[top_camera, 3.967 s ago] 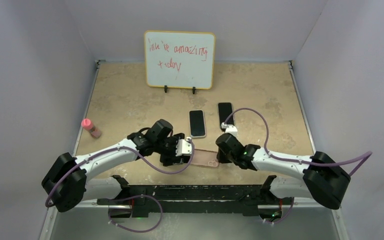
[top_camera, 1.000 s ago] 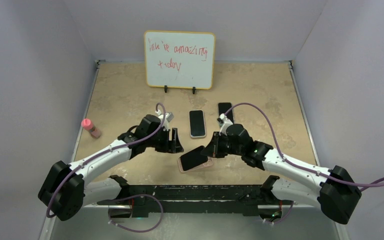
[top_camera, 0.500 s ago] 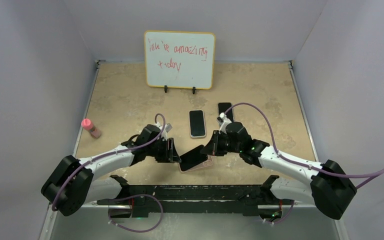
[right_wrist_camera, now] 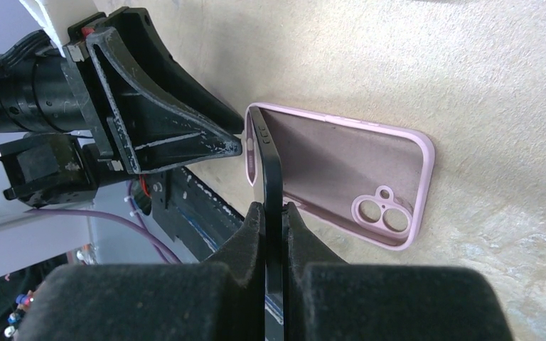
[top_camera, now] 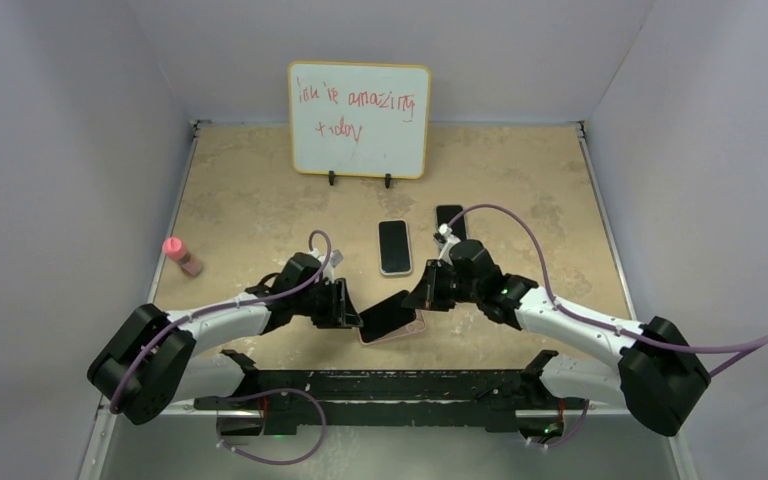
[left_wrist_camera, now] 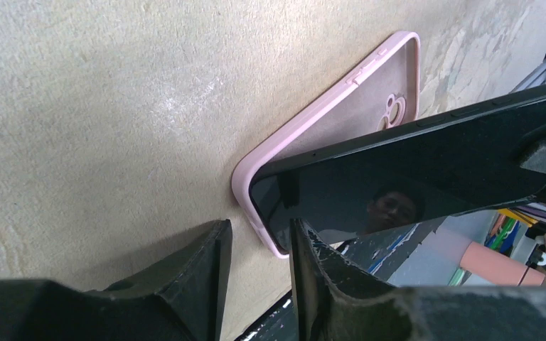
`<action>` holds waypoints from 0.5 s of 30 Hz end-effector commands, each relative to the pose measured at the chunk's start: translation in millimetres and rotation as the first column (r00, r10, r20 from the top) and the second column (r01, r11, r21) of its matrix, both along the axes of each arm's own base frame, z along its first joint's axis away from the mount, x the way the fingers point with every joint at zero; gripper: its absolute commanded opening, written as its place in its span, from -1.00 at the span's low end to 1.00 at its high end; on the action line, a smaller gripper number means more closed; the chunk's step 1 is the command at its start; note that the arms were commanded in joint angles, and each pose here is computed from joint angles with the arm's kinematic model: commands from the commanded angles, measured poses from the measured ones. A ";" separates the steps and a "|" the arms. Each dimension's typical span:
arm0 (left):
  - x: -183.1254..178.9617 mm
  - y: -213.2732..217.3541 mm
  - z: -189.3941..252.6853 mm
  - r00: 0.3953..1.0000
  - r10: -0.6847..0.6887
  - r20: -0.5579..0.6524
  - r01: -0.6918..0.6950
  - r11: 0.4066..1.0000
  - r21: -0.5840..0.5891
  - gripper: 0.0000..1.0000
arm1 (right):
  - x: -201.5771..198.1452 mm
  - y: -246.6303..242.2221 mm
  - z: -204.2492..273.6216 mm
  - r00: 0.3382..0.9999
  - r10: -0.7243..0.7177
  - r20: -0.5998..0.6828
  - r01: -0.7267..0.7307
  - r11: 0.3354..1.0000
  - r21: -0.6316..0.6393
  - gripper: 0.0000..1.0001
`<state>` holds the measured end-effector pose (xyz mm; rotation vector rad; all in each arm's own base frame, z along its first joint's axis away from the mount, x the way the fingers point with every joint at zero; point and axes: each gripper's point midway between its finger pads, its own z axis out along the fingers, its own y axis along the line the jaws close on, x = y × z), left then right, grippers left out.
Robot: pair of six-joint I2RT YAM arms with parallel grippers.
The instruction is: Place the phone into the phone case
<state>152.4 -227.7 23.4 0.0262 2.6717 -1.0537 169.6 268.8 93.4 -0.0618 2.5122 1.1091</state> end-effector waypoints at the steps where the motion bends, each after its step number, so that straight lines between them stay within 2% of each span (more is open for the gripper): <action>1: 9.0 -3.4 2.1 0.999 0.032 0.016 -0.031 0.999 -0.012 -0.30 | -1.4 -14.6 -12.8 0.998 -0.031 -0.046 0.026 0.994 -0.101 -1.00; 15: 4.6 6.0 -16.7 0.999 0.041 -0.020 -0.040 0.998 0.055 -0.73 | -1.1 -29.0 -20.5 0.996 -0.077 -0.054 0.067 0.984 -0.166 -1.00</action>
